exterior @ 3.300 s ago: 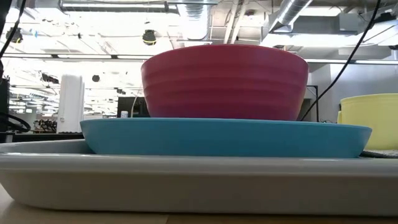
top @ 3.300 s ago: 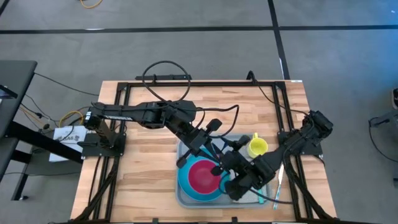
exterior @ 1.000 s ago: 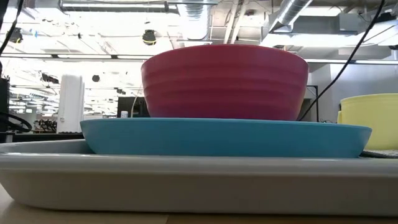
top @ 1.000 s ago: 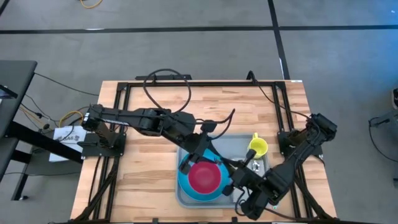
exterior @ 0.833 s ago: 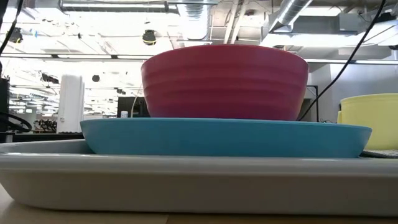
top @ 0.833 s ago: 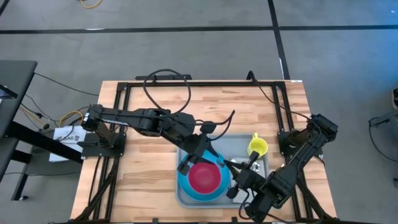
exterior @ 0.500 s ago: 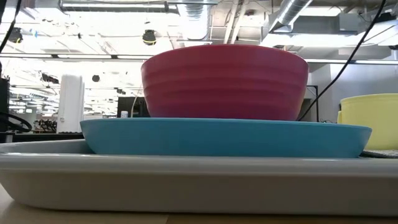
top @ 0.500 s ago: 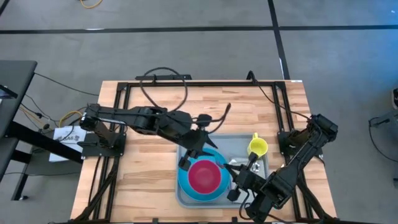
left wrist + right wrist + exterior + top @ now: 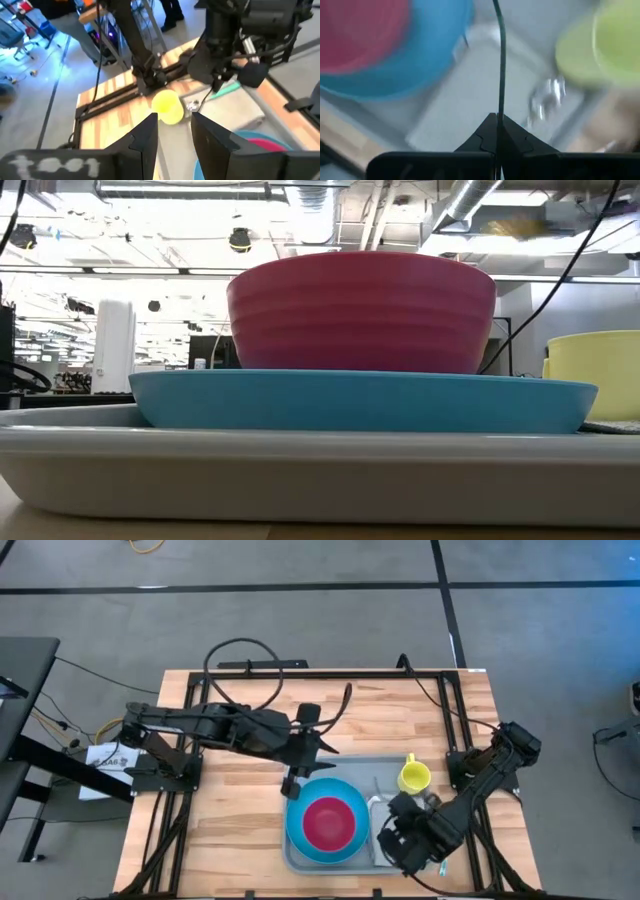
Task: Set up tray
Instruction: Put the purple fork to the left of the blue spoon on the gray table napkin
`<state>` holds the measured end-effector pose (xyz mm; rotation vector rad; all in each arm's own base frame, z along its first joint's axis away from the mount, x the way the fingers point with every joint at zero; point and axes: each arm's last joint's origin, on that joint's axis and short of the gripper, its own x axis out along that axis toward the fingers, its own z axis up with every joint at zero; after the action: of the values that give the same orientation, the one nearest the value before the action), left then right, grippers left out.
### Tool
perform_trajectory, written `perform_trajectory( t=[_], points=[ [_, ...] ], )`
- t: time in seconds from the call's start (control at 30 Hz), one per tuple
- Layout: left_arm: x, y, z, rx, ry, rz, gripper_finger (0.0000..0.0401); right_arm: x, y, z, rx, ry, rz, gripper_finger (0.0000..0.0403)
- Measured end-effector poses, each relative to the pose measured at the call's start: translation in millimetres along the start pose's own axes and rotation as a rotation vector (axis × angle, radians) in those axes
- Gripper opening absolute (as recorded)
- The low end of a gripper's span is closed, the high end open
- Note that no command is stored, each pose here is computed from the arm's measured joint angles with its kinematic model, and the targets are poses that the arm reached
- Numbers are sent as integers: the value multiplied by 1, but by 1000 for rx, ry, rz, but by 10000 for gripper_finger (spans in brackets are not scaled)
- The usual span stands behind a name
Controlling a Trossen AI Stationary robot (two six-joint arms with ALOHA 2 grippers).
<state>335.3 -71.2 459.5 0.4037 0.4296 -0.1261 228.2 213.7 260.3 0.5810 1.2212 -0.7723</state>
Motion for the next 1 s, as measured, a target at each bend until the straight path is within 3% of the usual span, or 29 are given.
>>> perform_trajectory(
  t=[0.27, 0.6, 1.0],
  points=[
    [6, 0, -11, 9, 72, -8, 107, 23, 5, -15, 318, 121, -31, 0],
    [10, -1, -17, 97, 130, -29, 107, 76, 31, -43, 255, 235, -226, 0],
    [12, 6, -19, 80, 129, -7, 107, 80, 39, -44, 188, 198, -464, 0]
  ],
)
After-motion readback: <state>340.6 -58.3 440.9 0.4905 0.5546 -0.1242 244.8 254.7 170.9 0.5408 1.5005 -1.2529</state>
